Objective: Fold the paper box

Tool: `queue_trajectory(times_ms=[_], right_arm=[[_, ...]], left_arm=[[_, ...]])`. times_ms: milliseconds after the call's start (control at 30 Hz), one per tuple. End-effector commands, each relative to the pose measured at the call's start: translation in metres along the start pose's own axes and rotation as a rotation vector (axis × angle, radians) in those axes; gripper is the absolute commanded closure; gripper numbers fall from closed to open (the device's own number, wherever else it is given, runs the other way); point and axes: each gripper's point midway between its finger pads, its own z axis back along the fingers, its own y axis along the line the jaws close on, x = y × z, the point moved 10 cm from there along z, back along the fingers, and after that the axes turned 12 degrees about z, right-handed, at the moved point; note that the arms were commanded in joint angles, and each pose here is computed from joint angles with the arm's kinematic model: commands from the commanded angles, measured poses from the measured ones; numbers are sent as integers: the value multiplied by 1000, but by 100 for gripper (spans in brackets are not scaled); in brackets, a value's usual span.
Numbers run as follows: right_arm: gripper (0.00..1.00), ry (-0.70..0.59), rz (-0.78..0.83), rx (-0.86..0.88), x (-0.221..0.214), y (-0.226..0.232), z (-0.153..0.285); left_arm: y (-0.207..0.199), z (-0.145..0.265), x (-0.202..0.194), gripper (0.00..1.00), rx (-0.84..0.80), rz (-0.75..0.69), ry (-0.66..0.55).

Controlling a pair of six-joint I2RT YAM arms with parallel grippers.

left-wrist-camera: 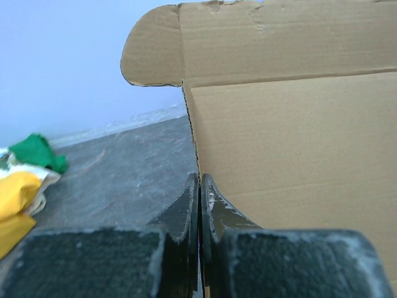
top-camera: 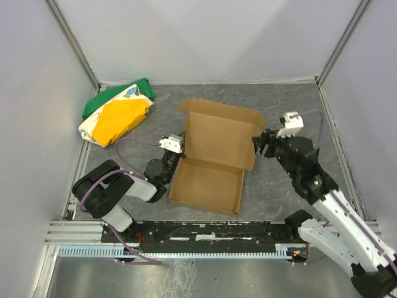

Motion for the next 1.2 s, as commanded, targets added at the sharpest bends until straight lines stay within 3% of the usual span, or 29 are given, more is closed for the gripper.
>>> queue_trajectory(times_ms=[0,167,333,567,1000,1167], right_arm=[[26,125,190,65,40,5,-17],[21,162,330,180,109,16,-35],[16,258,421,322,142,29,-60],[18,431,454,410,130,35,-85],[20,487,369,420,116,11,-105],[34,512,325,532,105,14,-116]], left_arm=[[-20,-22,39,97,-188,-73,-239],[-27,-27,49,97,-251,-109,-282],[-27,-25,51,97,-254,-91,-286],[-26,-25,53,97,-249,-79,-291],[-26,-24,52,97,-242,-67,-283],[-26,-25,51,97,-236,-59,-282]])
